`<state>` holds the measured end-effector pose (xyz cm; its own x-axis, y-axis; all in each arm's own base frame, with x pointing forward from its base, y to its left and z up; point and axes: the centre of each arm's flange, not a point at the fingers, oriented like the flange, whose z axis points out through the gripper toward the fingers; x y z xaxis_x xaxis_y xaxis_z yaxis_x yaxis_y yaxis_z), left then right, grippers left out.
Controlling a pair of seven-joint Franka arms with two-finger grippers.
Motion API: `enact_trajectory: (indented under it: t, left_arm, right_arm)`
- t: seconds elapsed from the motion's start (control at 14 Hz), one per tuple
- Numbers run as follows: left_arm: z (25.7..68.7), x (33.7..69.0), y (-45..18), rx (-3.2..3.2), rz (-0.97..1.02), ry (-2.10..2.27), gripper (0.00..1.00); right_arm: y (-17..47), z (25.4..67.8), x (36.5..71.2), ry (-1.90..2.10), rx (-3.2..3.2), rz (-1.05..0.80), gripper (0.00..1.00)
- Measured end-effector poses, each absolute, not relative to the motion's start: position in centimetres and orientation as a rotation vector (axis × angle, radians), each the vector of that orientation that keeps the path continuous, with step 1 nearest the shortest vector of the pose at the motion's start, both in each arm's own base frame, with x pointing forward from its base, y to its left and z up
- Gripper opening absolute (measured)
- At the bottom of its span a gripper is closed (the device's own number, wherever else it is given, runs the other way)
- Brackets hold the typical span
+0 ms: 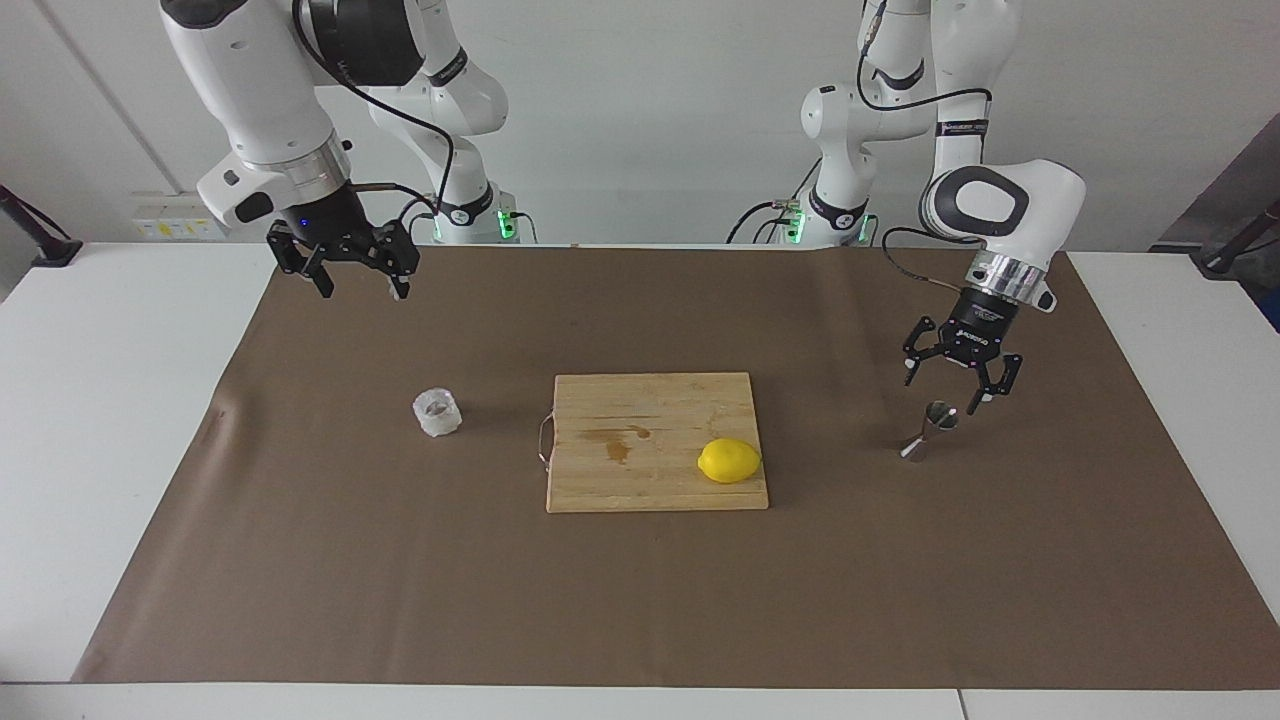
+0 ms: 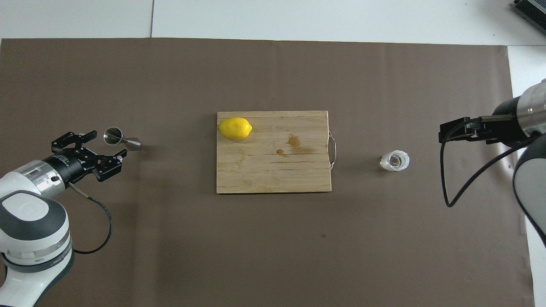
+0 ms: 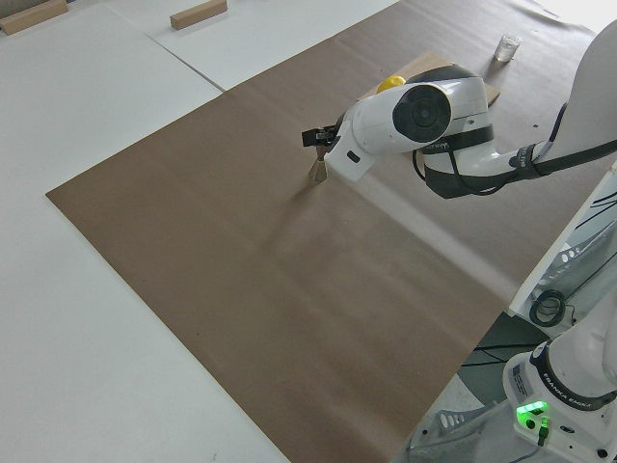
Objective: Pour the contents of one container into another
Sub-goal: 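Close the left gripper around the small metal cup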
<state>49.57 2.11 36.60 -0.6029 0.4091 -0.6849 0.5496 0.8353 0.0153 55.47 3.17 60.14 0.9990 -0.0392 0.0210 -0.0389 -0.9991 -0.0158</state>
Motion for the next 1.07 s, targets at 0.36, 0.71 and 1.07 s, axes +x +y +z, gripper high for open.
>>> enact_trajectory:
  t: [0.36, 0.71, 1.07]
  left_arm:
    - [35.7, 49.8, 1.5, 0.56, -0.244, 2.325, 1.0]
    - [35.1, 50.1, 0.9, 0.468, -0.247, 2.337, 1.0]
    - [35.8, 51.5, 1.0, 0.418, -0.242, 2.327, 1.0]
  right_arm:
    - [3.2, 60.1, 55.5, 0.061, -3.125, -0.033, 1.0]
    - [3.2, 60.1, 55.5, 0.061, -3.125, -0.033, 1.0]
    - [3.2, 60.1, 55.5, 0.061, -3.125, -0.033, 1.0]
